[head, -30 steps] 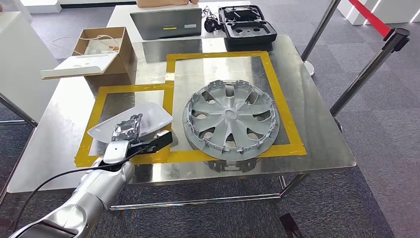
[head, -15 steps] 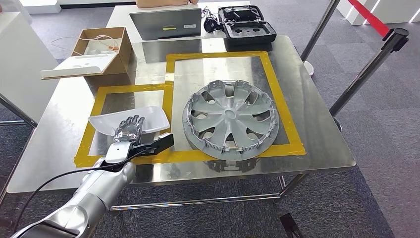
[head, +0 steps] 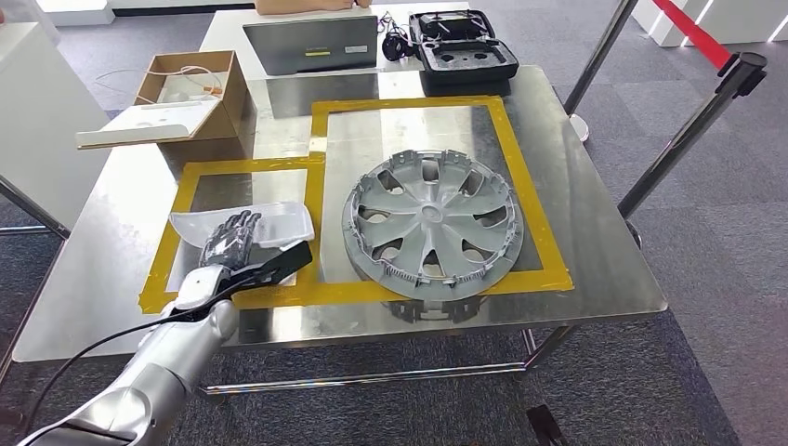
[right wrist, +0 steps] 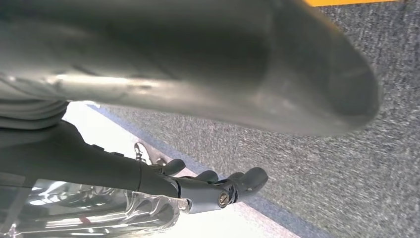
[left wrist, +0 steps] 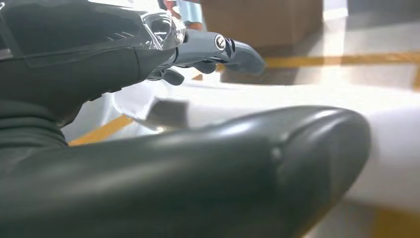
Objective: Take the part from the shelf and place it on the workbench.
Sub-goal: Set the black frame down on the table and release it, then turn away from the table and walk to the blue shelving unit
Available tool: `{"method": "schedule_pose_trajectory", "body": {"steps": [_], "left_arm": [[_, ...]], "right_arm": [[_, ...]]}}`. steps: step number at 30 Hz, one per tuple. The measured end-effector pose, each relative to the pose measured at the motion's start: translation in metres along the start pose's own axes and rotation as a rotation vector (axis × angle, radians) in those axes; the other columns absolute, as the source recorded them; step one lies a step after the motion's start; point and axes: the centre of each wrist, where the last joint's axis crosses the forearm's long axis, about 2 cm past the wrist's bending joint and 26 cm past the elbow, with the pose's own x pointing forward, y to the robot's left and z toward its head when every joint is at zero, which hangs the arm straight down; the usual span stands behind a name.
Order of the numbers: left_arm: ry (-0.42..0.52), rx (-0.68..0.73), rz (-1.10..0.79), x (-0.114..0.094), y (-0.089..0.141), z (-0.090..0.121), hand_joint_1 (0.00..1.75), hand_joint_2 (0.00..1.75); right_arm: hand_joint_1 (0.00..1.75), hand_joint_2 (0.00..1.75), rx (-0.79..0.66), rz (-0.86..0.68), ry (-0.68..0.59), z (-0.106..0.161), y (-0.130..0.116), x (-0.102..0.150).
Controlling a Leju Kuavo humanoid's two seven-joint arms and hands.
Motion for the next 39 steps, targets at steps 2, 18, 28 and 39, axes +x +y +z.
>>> {"method": "schedule_pose_trajectory", "body": {"steps": [2,18,28,39], "left_arm": [[0.006,0.023,0.006,-0.007,0.0,0.001,0.0,0.0],[-0.059,0.112,0.058,-0.045,-0.022,0.028,0.0,0.0],[-0.291,0.323,0.514,-0.073,-0.029,0.111,0.0,0.0],[-0.381,0.462,0.565,-0.074,-0.025,0.179,0.0,0.0]], "right_arm": [[0.0,0.0,0.003,-0.001,0.004,0.0,0.001,-0.002],[0.0,0.0,0.018,-0.022,0.023,0.002,0.008,-0.011],[0.0,0.0,0.03,-0.047,0.069,0.005,0.018,-0.028],[0.0,0.0,0.032,-0.052,0.067,0.005,0.019,-0.031]]}}
